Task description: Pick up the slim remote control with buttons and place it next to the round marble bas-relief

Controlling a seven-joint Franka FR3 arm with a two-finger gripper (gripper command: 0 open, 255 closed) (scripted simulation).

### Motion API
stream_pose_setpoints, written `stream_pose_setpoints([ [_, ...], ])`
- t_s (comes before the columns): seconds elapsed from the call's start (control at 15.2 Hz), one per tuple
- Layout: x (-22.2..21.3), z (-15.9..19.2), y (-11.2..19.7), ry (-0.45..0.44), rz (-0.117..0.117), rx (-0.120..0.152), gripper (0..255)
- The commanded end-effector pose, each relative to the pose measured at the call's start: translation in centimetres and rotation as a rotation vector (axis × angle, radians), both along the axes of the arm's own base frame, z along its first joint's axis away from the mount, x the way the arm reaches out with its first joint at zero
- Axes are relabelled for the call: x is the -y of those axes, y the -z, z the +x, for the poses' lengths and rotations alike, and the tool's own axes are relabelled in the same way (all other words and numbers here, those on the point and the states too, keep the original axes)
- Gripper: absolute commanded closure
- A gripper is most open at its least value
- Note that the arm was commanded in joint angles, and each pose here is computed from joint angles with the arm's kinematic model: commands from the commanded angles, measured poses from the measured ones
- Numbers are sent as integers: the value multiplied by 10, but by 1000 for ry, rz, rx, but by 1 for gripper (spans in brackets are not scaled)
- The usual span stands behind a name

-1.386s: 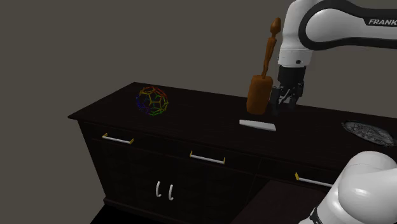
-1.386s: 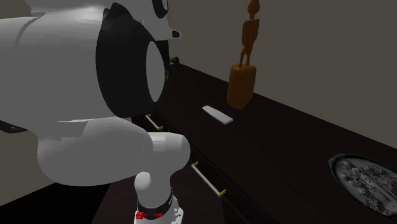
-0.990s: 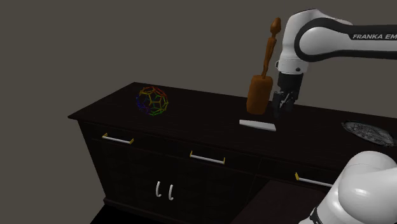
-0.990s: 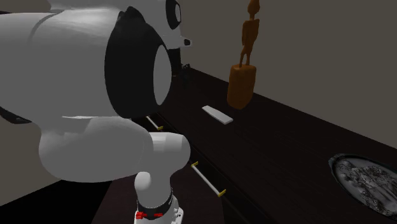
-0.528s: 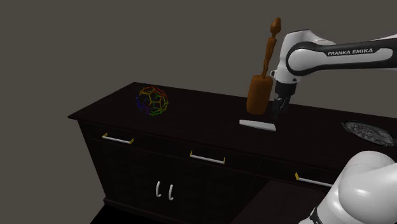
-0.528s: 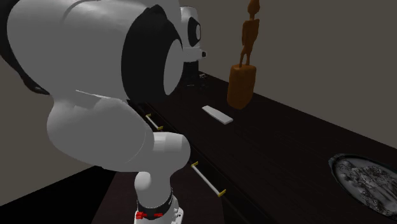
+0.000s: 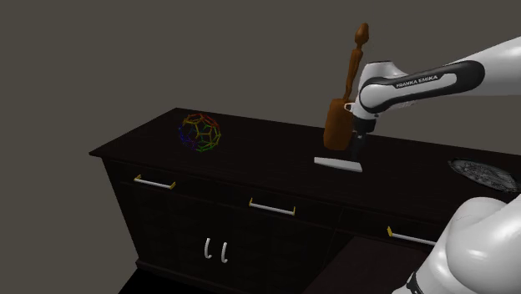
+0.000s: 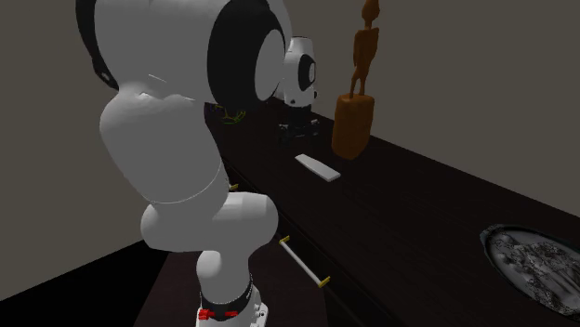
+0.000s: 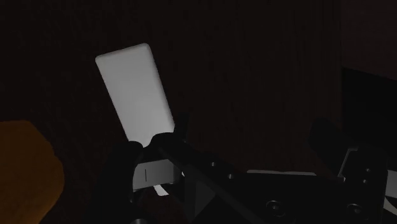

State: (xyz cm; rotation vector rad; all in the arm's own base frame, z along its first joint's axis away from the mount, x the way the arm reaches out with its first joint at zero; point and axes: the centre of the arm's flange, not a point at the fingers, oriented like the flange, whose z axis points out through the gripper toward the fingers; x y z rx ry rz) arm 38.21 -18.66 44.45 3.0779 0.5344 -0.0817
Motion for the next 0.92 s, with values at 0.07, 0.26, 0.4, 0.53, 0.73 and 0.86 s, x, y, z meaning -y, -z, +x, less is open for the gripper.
stream_pose_setpoints([
  [0.07, 23, 22, 21, -85, 5, 13, 0],
  [0.26, 43, 46, 42, -166, 11, 24, 0],
  [0.4, 56, 63, 57, -220, 16, 31, 0],
  [0.53, 67, 81, 71, -274, 20, 39, 0],
  [0.73, 72, 89, 88, -295, 22, 41, 0],
  [0.86, 72, 88, 98, -295, 22, 41, 0],
])
